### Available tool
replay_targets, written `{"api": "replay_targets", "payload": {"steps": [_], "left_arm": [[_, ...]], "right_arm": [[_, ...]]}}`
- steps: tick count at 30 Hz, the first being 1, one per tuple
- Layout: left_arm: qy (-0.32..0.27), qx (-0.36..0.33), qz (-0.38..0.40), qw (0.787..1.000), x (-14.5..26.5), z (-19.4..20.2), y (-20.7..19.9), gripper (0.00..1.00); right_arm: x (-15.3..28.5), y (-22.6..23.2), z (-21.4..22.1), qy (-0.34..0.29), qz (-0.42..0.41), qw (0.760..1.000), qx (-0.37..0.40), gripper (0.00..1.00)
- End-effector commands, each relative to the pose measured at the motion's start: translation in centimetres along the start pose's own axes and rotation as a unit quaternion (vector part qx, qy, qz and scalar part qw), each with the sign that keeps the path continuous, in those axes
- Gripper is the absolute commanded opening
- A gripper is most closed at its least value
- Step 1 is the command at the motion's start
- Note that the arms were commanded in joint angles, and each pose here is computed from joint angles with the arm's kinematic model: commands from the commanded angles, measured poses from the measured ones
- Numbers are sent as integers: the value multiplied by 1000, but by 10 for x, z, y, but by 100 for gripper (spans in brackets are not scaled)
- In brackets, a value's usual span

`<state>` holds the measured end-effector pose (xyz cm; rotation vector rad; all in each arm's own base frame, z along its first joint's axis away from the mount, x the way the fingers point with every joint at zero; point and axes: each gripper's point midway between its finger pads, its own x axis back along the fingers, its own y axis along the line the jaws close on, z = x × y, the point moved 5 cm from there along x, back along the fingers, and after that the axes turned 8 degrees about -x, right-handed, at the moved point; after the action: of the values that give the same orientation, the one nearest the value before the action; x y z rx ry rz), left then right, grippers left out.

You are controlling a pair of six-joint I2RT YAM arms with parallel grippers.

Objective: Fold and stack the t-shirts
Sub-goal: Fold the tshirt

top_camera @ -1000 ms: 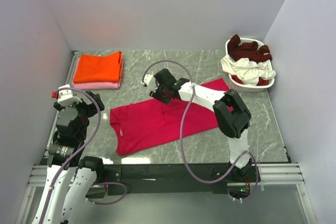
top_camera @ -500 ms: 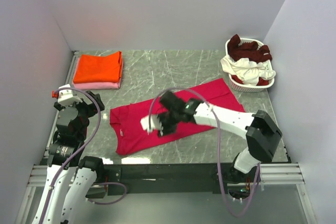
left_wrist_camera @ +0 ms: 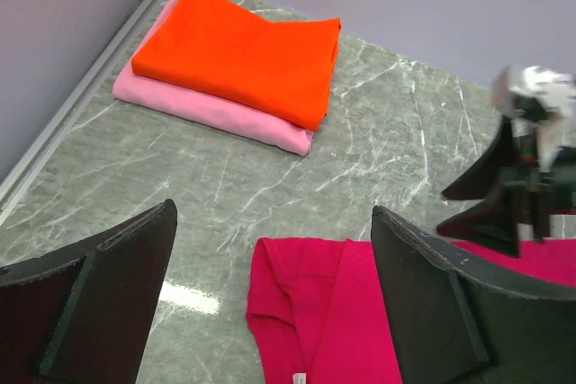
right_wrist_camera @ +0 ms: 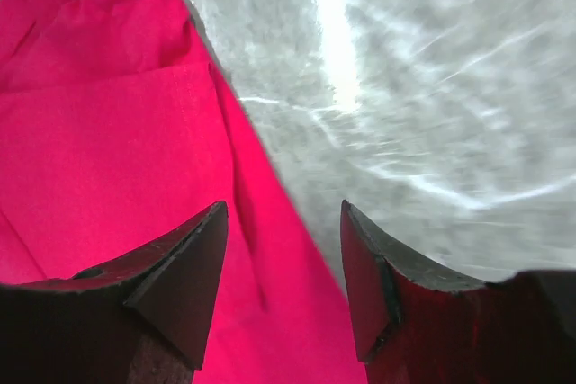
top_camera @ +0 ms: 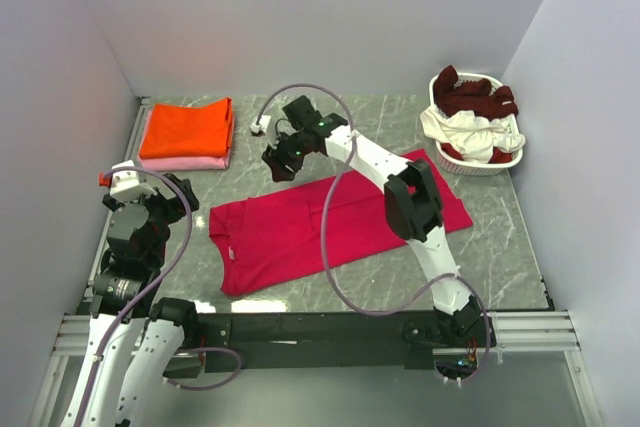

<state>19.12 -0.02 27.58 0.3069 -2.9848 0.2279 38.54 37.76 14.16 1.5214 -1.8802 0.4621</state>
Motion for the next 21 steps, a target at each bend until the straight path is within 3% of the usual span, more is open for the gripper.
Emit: {"api": "replay_targets", "payload": {"steps": [1,15,18,21], "left_arm": [[-18,-1,16,1000,-2,-8,-5,94],[-16,-3,24,1000,-3,-7,-8,94],[-15,-3,25,1000,-4,-7,-8,94],[-16,-3,26,1000,-3,-7,-8,94]], "right_arm": [[-25,23,17,37,-48,990,-125,61],[-53,21,52,85,-84,978,-173,59],[-53,24,58,98,-94,975,-176,48],[-51,26,62,106,-96,974,-176,26]]}}
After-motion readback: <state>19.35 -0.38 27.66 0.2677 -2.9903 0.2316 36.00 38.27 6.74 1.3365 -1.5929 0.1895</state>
